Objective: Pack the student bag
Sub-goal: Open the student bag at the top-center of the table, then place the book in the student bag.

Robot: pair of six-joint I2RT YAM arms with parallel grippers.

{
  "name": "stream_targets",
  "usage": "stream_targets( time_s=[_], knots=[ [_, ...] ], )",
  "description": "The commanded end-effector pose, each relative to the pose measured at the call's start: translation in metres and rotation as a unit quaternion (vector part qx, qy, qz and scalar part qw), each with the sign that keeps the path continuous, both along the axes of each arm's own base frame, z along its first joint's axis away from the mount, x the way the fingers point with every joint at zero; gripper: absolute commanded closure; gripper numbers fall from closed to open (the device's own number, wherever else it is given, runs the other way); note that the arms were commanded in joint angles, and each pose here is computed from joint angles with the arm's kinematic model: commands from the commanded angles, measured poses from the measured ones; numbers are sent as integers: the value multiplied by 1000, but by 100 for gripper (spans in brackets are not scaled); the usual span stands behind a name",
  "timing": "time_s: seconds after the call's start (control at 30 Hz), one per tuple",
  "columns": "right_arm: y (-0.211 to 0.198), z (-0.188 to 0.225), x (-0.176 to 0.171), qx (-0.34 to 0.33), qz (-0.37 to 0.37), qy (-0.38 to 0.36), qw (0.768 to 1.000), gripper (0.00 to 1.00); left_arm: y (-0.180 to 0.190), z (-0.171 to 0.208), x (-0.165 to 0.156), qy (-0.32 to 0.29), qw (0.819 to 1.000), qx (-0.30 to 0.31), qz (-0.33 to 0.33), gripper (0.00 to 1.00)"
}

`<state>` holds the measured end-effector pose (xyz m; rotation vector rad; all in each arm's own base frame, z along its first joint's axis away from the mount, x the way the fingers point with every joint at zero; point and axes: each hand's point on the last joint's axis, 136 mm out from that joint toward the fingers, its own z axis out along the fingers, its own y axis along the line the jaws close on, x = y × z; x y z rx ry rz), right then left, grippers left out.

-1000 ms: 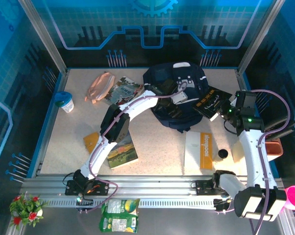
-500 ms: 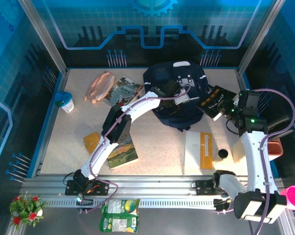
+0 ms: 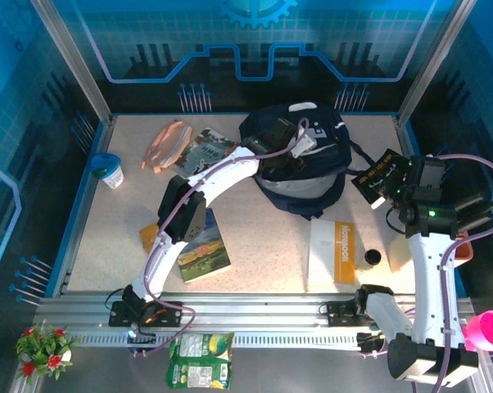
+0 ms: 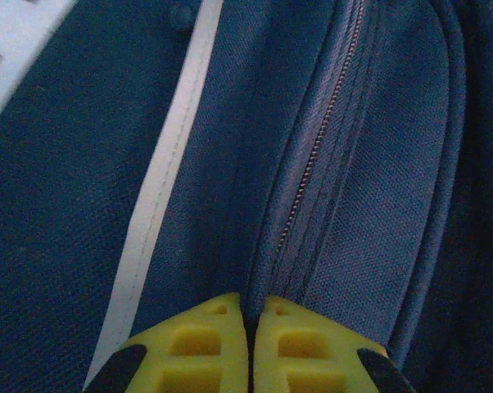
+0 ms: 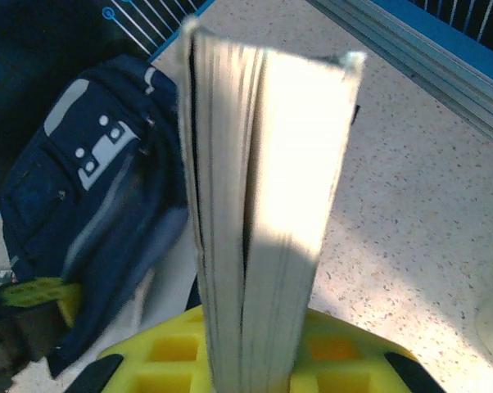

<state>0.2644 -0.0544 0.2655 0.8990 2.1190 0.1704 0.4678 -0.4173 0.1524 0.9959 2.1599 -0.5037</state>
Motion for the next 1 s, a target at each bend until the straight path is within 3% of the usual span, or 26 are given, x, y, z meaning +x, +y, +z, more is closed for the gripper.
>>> stream_targets(
  time_s=[0.0,0.23,0.53,0.77,0.97],
  knots=[
    [-1,19,-1,8,-6,-39,999,89,1,98,19,-65,988,-119,69,100],
    [39,28,26,105,77,-94,987,88,0,153,16,-82,971,-210,86,100],
    [72,-4,70,254,98,-149,951,89,-4,186,5,-81,954,-280,74,100],
    [96,-19,121,297,112,-201,927,89,-4,193,4,-75,951,-291,69,100],
    [110,-30,160,279,111,-220,928,89,2,194,9,-61,948,-304,77,100]
  ],
)
